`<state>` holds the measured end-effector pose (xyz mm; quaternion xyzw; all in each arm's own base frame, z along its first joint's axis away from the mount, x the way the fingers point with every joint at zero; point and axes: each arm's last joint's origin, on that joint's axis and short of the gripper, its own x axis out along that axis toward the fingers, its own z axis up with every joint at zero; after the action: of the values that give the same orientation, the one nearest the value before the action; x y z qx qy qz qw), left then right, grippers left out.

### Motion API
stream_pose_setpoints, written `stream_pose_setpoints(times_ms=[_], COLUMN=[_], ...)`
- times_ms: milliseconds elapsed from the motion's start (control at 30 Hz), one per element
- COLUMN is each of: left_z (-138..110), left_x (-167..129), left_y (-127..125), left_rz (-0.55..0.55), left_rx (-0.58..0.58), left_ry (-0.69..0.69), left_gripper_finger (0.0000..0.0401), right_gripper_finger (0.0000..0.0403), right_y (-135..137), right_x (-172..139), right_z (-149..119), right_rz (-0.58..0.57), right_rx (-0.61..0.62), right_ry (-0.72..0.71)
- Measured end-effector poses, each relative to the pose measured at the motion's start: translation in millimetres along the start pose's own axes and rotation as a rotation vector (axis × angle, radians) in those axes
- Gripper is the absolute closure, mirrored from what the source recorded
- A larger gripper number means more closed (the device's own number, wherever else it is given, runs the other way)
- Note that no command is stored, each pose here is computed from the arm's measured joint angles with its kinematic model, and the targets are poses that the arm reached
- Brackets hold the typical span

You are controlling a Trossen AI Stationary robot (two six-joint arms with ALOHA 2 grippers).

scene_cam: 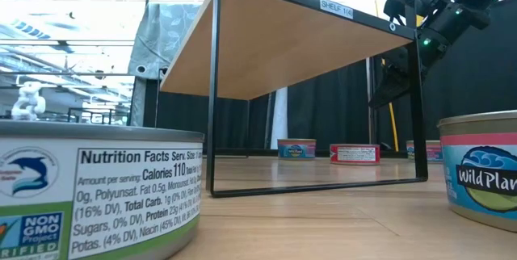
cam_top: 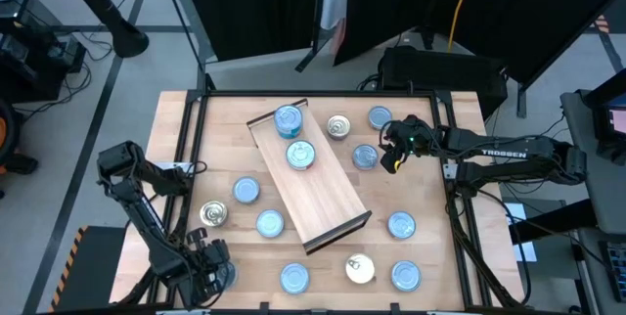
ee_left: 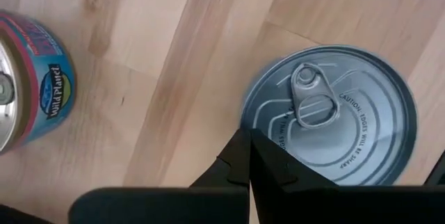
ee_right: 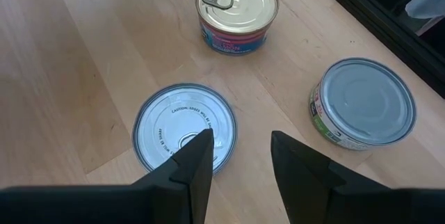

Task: Stack canned seafood by type on shelf
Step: Stack the yellow-blue tuna can on top of the yellow-blue tuna cans on the shelf

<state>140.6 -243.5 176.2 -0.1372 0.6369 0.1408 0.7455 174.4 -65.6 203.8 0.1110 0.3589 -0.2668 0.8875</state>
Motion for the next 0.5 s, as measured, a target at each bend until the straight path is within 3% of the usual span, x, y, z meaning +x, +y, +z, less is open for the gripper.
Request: stream_pose_setpoints(times_ms=[500], left_z=[0.5], left_x=[0.6], left_y=[3.0], left_rz=[0.018], left_rx=[-0.003], left_ry=[0.0], left_gripper_finger=[0.0401], right_gripper_finger=[0.0266], right_y=[0.0], right_x=[0.0], right_z=[-0.1], right_rz=[0.0], right_rx=[-0.001], right_ry=[0.001])
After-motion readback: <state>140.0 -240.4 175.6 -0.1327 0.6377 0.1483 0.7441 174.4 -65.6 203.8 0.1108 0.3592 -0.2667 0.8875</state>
